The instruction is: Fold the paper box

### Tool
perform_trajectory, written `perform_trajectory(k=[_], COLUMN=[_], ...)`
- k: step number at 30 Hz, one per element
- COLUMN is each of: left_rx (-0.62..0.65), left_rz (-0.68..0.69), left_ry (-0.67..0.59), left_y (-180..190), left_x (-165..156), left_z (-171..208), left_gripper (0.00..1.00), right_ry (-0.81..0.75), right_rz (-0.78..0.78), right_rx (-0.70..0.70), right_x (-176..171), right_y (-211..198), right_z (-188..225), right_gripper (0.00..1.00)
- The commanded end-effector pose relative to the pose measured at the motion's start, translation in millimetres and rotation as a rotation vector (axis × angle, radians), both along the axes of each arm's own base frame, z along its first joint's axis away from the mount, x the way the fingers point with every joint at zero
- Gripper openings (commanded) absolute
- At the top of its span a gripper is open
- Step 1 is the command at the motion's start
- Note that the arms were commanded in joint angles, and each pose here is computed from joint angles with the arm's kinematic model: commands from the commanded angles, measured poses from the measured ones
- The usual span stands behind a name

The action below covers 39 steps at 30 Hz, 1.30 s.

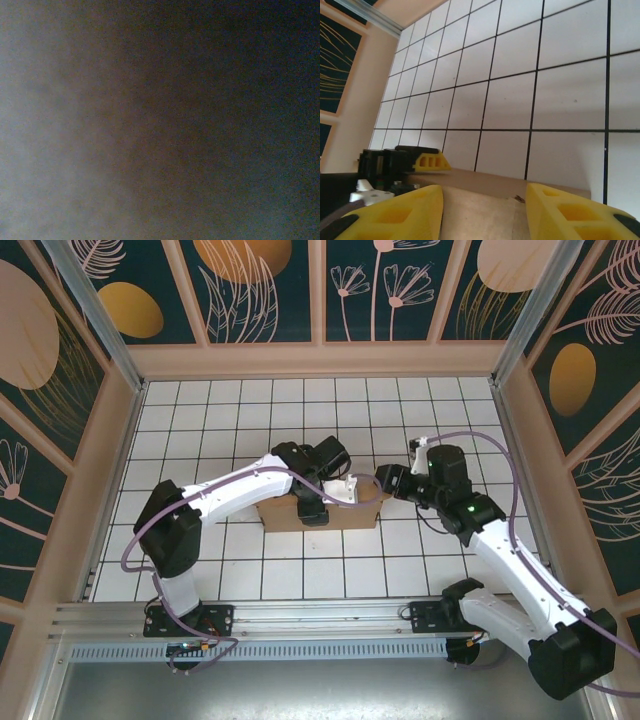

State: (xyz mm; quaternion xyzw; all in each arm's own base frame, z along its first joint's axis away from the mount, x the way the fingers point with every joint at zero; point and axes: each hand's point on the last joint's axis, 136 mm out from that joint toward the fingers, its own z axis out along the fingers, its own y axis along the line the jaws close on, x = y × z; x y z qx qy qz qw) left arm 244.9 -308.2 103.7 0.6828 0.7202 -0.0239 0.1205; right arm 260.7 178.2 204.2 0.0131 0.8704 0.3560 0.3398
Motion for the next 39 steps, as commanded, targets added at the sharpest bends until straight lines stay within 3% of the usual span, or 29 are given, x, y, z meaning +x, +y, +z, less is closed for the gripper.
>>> perform_trajectory(k=[1,10,15,19,31,35,39], left_rx=[0.004,-0.040,-0.074,-0.138,-0.561,-0.674,-0.825], left_rz=[0.013,0.022,0.035,0.040,0.141,0.305,0.720], left_ry=[0.051,0.035,0.010,-0.026,-0.227,-0.279,-0.327], left_y=[-1,-6,-9,-10,-10,4,44], left_x=[-7,-6,-5,-6,5,12,43], left_z=[-25,-17,-16,-2,119,148,174], left_gripper=[0.65,0.61,0.60,0.68,0.96,0.99,0.99], right_ry=[0.020,0.094,0.110,0.103,0.050,0.043,0.029], right_rz=[-0.026,0.007,-0.042,-0.114,-0.196,-0.185,-0.180], right_rx=[-0.002,0.041,-0.056,-0.143,-0.188,-0.205,-0.216], right_x=[-4,-19,-19,-19,-17,-19,-21], right_y=[-1,16,10,-6,-11,-6,-3], right_z=[-12,-43,-59,-66,-58,-59,-59], right_gripper=[0.47,0.44,0.33,0.30,0.31,0.31,0.31])
